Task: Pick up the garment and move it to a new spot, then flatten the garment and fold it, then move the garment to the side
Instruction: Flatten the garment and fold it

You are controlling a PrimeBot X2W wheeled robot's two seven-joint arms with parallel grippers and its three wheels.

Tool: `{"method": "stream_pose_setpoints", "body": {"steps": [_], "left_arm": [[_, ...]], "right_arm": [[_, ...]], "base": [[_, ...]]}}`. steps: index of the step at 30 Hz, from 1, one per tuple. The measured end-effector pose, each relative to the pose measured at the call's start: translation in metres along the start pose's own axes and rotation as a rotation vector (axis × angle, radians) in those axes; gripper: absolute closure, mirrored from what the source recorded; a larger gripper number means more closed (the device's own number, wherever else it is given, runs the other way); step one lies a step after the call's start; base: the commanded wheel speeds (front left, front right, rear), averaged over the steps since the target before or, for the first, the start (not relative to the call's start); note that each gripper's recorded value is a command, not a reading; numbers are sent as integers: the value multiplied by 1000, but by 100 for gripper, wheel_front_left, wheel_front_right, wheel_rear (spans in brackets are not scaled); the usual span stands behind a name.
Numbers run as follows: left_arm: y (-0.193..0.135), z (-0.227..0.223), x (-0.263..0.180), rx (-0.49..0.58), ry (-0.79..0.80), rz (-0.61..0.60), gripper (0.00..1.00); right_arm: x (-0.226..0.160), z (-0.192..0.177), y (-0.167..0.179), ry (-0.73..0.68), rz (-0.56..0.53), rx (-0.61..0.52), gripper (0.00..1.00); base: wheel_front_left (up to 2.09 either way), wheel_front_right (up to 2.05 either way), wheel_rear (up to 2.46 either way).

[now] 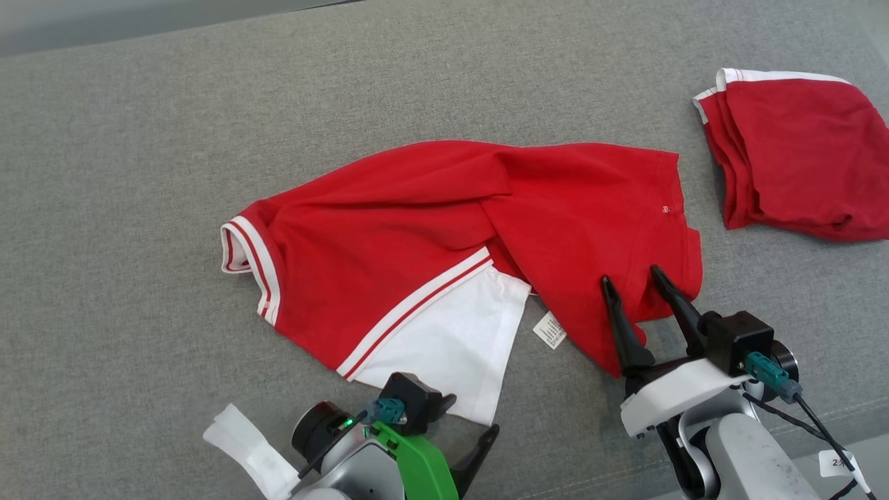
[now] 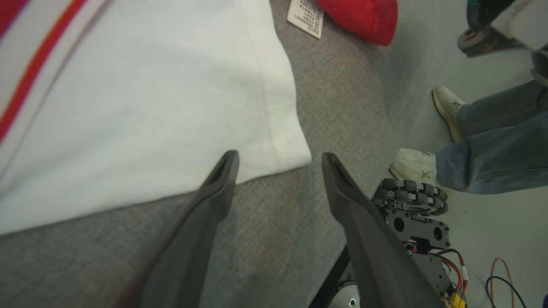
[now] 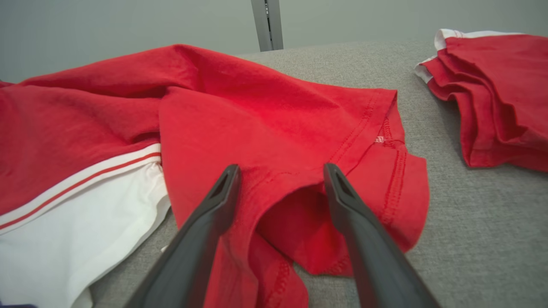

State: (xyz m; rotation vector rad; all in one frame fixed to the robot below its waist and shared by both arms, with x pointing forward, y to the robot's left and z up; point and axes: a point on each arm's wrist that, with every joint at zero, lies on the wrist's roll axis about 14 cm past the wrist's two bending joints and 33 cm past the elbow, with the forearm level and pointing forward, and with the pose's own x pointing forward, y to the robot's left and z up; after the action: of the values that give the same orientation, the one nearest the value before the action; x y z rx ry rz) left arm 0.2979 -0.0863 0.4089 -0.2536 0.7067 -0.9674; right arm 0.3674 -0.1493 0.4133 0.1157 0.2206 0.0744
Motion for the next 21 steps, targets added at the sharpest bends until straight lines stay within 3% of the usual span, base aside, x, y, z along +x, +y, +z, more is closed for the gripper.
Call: {"method": "stream_pose_setpoints", "body": {"steps": [13,15,16,17,18,21], "left_arm": [[-1,-2,16,63,12,-16,0],[1,-5,16,63,20,-11,53],[3,-6,17,67,22,-7,69],[4,-6,17,69,20,-4,95],[5,-6,17,70,20,0,100],[11,-5,17,64,12,17,100]], "right_arm": [[1,-1,-6,4,-18,4,0],[1,-1,-6,2,-20,4,0],[1,0,-7,1,-21,4,0],[1,2,-7,-5,-23,4,0],[1,5,-7,-16,-24,3,0],[3,20,-4,-61,-11,13,0]], "base": [[0,0,0],[0,0,0],[0,0,0],[0,0,0],[0,0,0],[0,0,0]]}}
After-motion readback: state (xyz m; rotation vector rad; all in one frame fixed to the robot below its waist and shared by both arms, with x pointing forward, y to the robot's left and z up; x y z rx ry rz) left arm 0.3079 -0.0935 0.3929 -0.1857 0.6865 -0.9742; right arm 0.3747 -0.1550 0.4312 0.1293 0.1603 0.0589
